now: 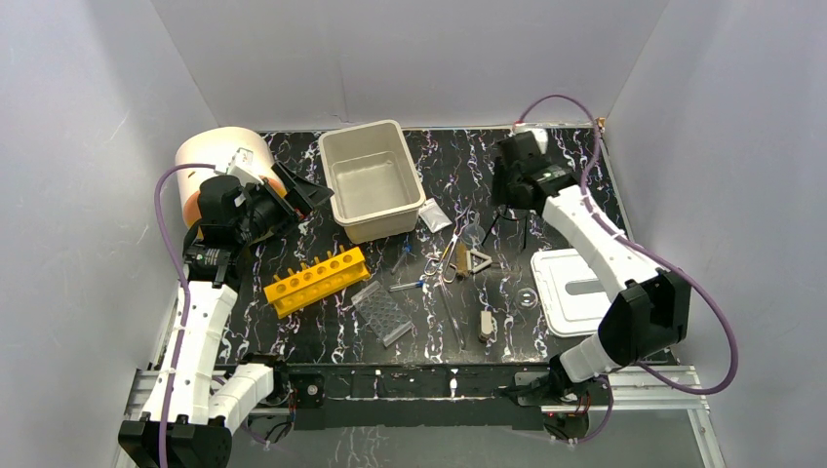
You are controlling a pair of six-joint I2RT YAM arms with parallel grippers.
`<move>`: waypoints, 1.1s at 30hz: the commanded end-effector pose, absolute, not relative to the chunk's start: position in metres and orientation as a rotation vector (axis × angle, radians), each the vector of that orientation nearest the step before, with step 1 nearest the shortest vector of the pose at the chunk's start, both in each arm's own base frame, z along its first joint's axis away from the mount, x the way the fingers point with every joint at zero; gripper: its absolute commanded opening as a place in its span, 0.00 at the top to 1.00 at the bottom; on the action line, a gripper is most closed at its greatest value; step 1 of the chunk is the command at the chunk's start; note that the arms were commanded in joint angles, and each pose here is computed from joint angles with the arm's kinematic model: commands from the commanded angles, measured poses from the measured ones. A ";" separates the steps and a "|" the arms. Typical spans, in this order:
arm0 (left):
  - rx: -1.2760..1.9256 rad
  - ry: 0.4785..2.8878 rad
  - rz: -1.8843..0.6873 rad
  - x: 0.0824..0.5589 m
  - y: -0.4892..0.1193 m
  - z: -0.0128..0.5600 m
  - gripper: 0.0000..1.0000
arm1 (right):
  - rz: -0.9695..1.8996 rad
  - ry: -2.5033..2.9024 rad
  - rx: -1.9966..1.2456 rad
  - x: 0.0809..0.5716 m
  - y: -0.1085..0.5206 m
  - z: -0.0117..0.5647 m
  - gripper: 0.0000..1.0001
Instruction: Organize the chemistry lab equipment
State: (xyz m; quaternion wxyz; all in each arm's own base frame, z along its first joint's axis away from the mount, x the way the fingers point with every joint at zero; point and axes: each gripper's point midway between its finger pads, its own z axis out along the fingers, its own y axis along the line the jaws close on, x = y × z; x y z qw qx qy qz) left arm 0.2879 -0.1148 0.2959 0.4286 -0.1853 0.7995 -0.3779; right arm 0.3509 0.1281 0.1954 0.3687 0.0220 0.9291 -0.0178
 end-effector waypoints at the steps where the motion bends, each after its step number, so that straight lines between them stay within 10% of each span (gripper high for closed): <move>1: -0.443 1.991 -0.947 0.284 -0.115 0.299 0.02 | -0.074 2.391 0.251 0.364 0.076 0.193 0.30; 15: -0.455 2.012 -0.956 0.286 -0.116 0.295 0.02 | -0.033 2.534 0.308 0.377 0.069 0.129 0.63; 23: -0.446 2.019 -0.948 0.288 -0.116 0.295 0.02 | -0.121 2.449 0.292 0.396 0.056 0.144 0.98; 33: -0.467 2.022 -0.902 0.288 -0.110 0.297 0.02 | -0.072 2.148 0.307 0.436 0.054 0.270 1.00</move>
